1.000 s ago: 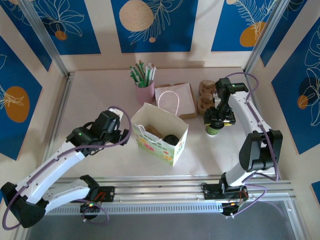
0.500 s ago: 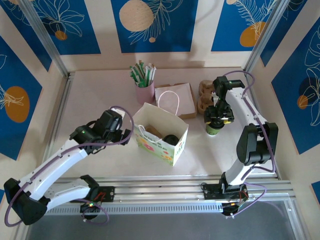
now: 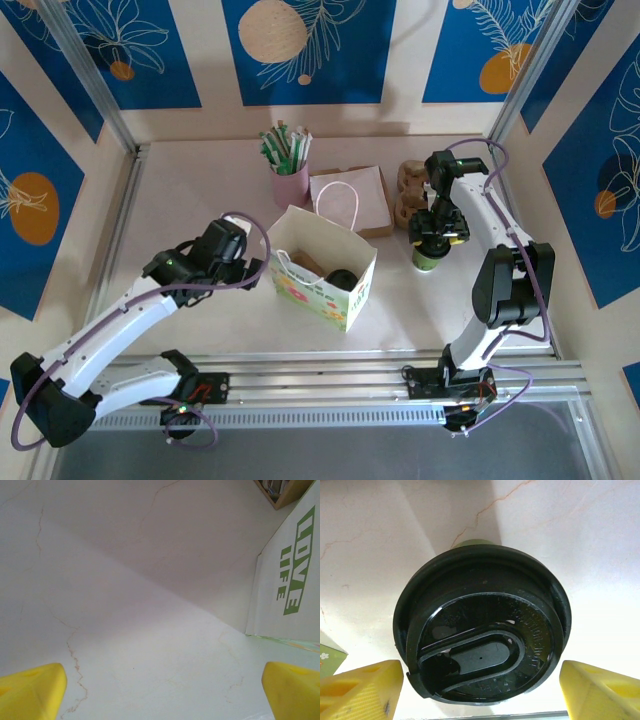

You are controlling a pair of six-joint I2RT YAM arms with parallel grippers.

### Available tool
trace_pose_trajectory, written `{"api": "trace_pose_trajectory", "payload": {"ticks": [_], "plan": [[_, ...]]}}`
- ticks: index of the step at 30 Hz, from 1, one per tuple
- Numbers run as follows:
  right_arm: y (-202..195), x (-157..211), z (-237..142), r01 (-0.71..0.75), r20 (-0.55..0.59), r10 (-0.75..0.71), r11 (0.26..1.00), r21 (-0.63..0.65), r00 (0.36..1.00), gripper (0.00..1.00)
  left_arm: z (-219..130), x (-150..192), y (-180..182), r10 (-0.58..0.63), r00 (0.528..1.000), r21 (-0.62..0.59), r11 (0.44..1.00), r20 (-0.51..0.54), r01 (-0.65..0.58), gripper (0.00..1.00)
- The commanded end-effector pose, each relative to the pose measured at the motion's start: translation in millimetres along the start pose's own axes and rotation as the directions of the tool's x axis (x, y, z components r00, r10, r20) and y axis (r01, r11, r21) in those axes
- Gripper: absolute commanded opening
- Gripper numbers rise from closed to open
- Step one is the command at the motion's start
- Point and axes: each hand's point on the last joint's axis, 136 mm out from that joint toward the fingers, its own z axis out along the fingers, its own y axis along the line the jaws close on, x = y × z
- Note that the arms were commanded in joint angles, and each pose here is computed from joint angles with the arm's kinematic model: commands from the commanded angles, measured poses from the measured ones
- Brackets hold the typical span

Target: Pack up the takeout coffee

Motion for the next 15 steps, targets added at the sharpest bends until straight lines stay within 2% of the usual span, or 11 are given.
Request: {"api": "trace_pose_trajectory", "payload": {"ticks": [1, 15], "plan": [[-2.6, -4.3, -8.8, -0.017, 0.033, 0.017, 1.0, -0.003, 0.999, 0.82, 4.8, 1.6, 3.3, 0.007, 1.0, -0.025, 1.0, -0.005, -0.007, 1.0], [11.1, -8.3, 9.1, 0.004, -0.018, -0.005, 0.999, -0.05, 1.0, 0.76, 8.3, 6.2, 4.4, 0.016, 1.0, -0.036, 0.999, -0.022, -0.017, 1.0]]}}
